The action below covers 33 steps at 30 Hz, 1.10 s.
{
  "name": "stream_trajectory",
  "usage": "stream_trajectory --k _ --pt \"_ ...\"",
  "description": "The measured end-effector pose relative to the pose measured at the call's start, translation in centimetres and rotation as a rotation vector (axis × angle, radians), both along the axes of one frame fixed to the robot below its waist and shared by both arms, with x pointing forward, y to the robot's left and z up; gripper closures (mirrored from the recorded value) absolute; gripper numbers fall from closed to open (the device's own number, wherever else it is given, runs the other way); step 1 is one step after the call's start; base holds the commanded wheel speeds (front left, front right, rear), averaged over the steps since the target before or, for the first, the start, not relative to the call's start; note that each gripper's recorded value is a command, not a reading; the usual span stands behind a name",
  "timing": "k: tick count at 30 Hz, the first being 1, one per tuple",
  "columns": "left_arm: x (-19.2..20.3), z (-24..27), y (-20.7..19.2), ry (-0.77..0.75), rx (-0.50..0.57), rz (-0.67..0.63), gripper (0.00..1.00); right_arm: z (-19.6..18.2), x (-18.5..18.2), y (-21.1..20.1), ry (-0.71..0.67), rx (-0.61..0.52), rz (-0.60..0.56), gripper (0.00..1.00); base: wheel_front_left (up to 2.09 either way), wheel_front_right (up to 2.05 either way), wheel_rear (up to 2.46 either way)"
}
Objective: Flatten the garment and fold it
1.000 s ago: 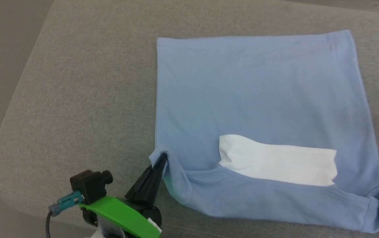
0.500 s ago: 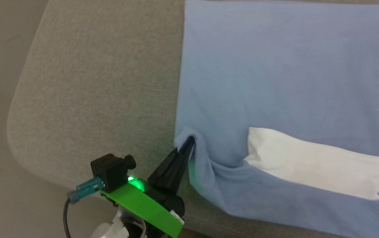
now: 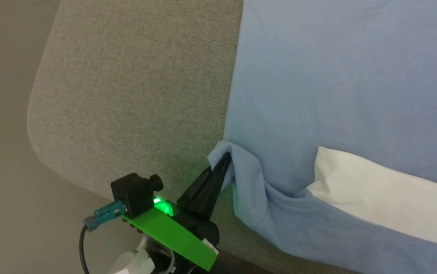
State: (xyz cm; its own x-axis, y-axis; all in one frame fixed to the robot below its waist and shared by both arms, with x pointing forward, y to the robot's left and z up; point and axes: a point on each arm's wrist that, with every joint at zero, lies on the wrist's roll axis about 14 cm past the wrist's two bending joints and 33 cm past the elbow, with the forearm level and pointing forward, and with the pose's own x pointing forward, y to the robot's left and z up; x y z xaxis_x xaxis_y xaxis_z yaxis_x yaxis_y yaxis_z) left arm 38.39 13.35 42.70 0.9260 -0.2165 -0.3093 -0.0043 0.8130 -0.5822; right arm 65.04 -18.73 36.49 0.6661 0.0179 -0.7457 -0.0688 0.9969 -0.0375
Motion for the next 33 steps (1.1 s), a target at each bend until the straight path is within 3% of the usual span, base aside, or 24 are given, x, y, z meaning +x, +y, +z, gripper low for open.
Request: stream_trajectory --k 12,20,26,33 --pt "0.8 0.3 -0.5 -0.026 0.002 -0.031 1.0 1.4 0.4 -0.4 -0.102 0.043 -0.024 1.0 0.0 0.0 0.0" --pt "1.1 2.7 -0.3 -0.097 0.027 -0.054 1.0 8.1 0.1 -2.3 -0.307 0.126 -0.072 1.0 0.0 0.0 0.0" --pt "0.1 4.7 -0.5 -0.134 0.031 -0.07 1.0 12.4 -4.2 -7.2 -0.422 0.137 -0.157 1.0 0.0 0.0 0.0" --pt "-1.7 6.6 -1.8 -0.162 0.004 -0.117 1.0 16.5 -13.3 -14.6 -0.508 0.121 -0.307 1.0 0.0 0.0 0.0"
